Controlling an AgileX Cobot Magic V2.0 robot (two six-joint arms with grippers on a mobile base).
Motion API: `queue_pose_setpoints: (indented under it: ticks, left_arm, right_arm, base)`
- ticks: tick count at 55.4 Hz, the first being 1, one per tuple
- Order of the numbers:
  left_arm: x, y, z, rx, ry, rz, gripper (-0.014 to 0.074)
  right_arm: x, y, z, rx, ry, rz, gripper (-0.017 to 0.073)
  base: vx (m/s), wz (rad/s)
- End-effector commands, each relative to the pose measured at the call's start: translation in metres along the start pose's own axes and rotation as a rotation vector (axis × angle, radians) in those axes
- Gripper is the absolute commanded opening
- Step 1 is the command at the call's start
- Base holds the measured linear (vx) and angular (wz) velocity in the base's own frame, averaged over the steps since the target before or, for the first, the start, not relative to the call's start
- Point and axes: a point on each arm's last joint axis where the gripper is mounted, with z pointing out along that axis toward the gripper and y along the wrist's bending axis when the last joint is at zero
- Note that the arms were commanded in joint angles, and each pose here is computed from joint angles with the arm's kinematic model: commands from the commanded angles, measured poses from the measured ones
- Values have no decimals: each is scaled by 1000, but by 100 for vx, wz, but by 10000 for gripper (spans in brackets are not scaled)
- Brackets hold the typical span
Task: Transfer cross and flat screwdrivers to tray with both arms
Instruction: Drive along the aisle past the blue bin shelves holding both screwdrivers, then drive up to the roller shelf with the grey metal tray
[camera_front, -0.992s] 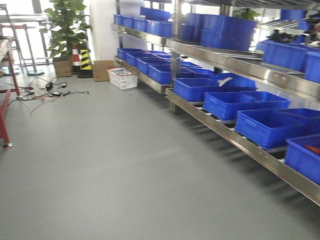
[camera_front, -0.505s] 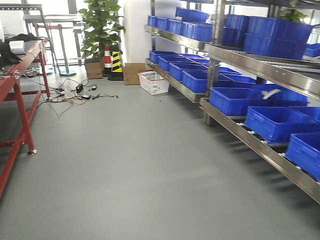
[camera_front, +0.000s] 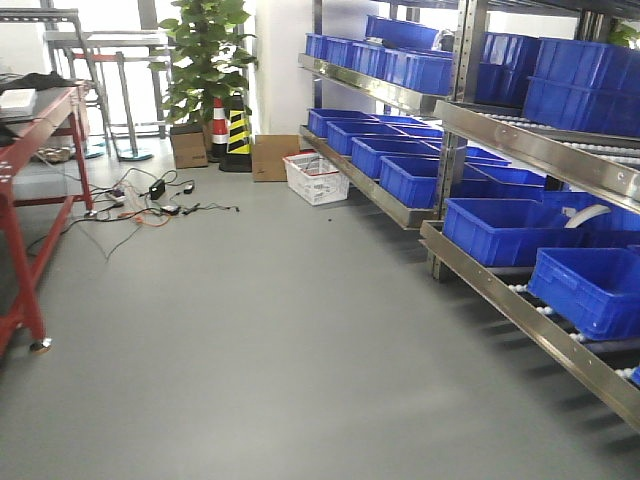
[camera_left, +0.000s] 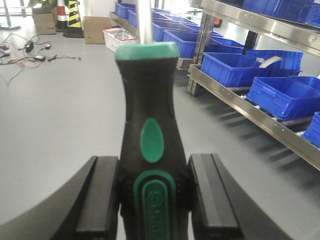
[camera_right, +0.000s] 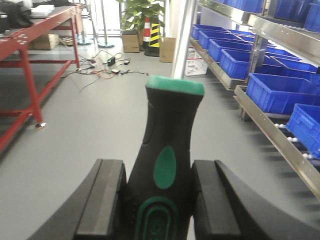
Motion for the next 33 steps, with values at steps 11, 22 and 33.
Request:
queue_pose_setpoints:
  ticks: [11, 22, 33]
  left_arm:
    - [-15, -2, -3, 14, -109, -7, -3]
    - [-15, -2, -3, 14, -109, -7, -3]
    - [-15, -2, -3, 14, -109, -7, -3]
  right_arm:
    - [-16, -1, -2, 18, -109, 3, -8]
    - [-16, -1, -2, 18, -108, 3, -8]
    - [-16, -1, -2, 18, -108, 3, -8]
  base:
    - [60, -16]
    - [58, -19]
    - [57, -20]
